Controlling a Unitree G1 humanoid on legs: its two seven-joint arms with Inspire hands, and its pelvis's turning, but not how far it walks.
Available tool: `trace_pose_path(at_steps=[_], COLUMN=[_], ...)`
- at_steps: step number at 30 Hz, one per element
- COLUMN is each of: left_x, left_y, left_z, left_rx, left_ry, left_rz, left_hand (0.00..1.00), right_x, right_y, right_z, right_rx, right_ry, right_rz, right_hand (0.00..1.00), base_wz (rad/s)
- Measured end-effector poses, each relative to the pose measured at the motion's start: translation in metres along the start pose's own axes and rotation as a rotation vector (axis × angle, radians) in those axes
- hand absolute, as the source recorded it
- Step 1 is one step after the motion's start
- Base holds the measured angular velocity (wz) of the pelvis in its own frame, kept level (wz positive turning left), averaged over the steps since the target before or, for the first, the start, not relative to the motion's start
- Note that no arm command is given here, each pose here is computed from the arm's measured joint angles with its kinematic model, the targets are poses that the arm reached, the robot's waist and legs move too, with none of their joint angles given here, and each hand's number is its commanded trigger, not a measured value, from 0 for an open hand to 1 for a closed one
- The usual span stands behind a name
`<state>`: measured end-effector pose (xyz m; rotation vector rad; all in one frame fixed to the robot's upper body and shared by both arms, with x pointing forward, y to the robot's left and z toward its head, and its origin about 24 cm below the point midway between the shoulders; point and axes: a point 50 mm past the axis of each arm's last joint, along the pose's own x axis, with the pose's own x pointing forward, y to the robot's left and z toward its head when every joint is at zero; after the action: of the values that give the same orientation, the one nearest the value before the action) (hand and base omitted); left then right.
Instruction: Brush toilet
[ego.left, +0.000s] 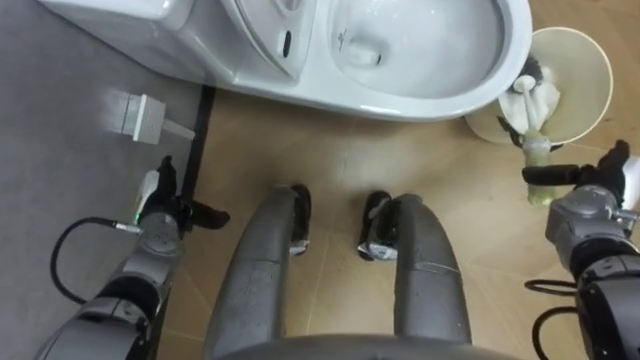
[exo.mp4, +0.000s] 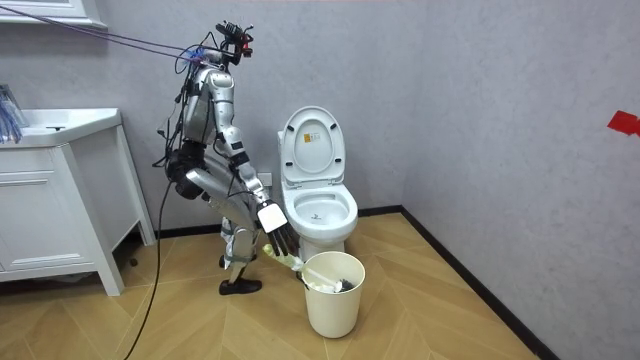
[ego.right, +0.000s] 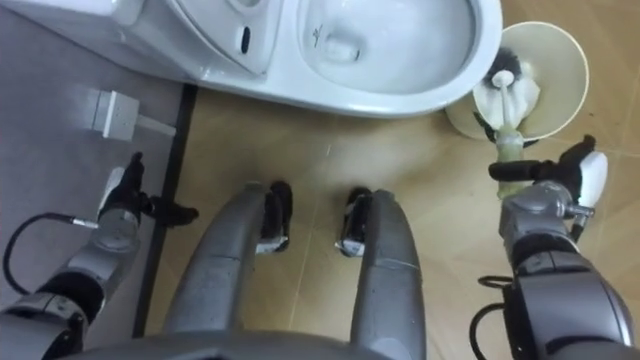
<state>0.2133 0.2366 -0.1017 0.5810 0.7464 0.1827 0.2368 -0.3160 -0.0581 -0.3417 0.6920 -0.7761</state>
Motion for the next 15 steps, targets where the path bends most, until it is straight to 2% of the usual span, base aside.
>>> trace_pose_path(at_steps=[5, 15], left_x=[0.003, 0.006], left_y=[0.010, 0.014], left_z=[0.013, 0.042], left_rx=[-0.006, -0.023], left_ry=[-0.053, -0.148], left_rz=[0.049, 0.058], left_hand=[0.00, 0.00], right_x=[0.002, 0.008], right_y=[-0.002, -0.012], right_z=[-0.005, -0.008], right_rx=[0.045, 0.086], right_ry=[0.050, 0.097], right_rz=[0.035, 0.095], right_hand=[0.00, 0.00], base_wz=[0.08, 0.01])
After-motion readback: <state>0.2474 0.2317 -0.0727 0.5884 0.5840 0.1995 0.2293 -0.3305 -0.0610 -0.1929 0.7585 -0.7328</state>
